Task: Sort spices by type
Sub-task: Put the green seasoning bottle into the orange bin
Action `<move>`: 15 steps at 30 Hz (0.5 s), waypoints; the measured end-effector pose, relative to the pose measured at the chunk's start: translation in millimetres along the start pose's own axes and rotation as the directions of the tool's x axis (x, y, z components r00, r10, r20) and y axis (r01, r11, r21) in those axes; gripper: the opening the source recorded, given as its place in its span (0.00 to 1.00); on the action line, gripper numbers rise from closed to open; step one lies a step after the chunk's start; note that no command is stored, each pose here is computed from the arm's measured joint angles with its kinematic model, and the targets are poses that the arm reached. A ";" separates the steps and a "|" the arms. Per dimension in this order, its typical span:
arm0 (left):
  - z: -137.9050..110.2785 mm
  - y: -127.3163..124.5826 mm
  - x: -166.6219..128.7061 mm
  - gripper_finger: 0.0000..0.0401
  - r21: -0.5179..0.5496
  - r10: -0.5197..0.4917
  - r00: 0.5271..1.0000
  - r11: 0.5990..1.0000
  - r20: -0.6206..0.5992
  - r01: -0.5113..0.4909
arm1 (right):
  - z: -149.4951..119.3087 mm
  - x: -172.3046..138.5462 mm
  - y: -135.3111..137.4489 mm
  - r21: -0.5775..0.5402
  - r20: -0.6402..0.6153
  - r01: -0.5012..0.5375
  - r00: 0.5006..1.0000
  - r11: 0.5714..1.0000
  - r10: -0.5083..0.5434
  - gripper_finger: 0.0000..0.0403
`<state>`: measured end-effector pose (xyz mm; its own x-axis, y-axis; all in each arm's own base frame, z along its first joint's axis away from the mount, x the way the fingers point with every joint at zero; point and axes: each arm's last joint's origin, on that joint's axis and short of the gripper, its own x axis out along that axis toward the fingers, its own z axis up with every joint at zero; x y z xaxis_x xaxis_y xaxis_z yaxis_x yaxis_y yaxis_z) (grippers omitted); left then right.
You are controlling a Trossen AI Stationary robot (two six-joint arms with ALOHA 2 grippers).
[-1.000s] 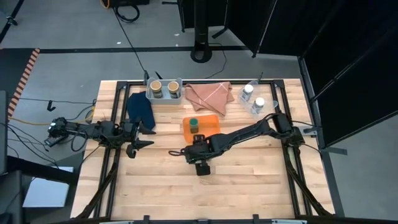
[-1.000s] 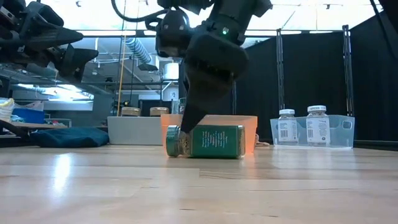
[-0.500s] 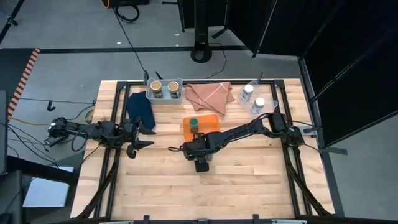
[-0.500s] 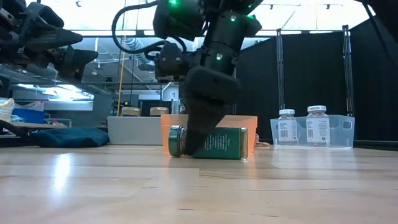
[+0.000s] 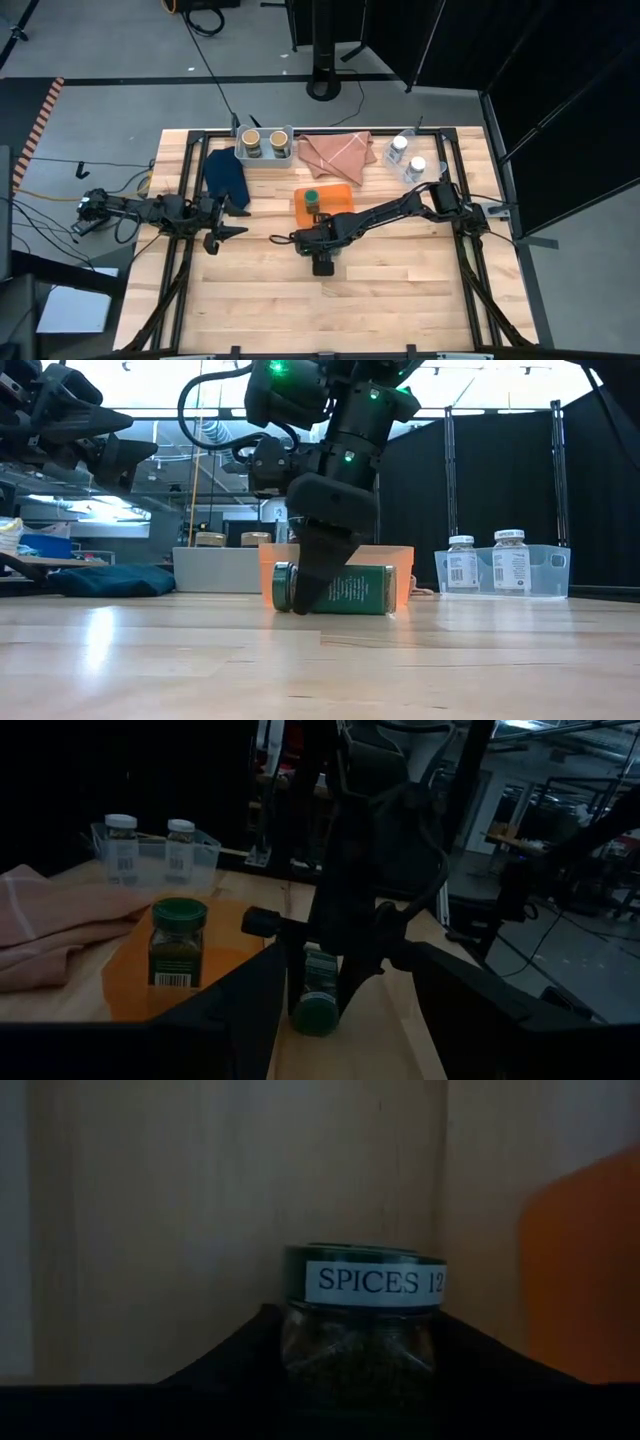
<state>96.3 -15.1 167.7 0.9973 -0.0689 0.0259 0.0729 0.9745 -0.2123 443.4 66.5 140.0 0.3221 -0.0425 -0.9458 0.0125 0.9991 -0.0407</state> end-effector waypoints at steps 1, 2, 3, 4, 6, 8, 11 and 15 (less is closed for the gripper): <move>0.0 0.0 0.0 0.56 0.000 0.000 1.000 1.000 0.000 0.000 | 0.2 0.0 0.0 0.018 0.002 0.000 1.000 1.000 0.000 0.50; 0.0 0.0 0.0 0.56 0.000 0.000 1.000 1.000 0.000 0.000 | 0.7 0.0 0.3 0.037 0.008 0.002 1.000 0.999 -0.003 0.50; 0.0 0.0 0.0 0.56 -0.001 0.000 1.000 1.000 0.000 0.000 | 1.3 0.1 1.6 0.053 0.018 0.006 1.000 0.999 -0.007 0.50; 0.0 0.0 0.0 0.56 -0.002 0.000 1.000 1.000 0.000 0.000 | 2.5 -0.3 3.5 0.065 0.036 0.013 0.999 0.998 -0.015 0.50; 0.0 0.0 0.0 0.56 -0.002 0.000 1.000 1.000 0.000 0.000 | 8.5 -2.3 8.1 0.096 0.115 0.037 0.992 0.995 -0.048 0.50; 0.0 0.0 0.0 0.56 -0.003 -0.001 1.000 1.000 0.000 0.001 | 17.4 -11.3 13.9 0.130 0.224 0.053 0.971 0.990 -0.082 0.50; 0.0 0.0 0.0 0.56 -0.008 -0.002 1.000 1.000 0.000 0.002 | 33.3 -33.4 21.6 0.201 0.410 0.064 0.901 0.977 -0.144 0.50; 0.0 -0.2 0.0 0.56 -0.010 -0.008 1.000 1.000 -0.001 0.008 | 47.1 -48.5 34.0 0.228 0.577 0.028 0.801 0.973 -0.158 0.50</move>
<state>96.3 -15.3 167.7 0.9967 -0.0766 0.0263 0.0805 0.9718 -0.2215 472.8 102.5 199.7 0.8022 -0.1913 -0.5656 0.2371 0.9715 0.0077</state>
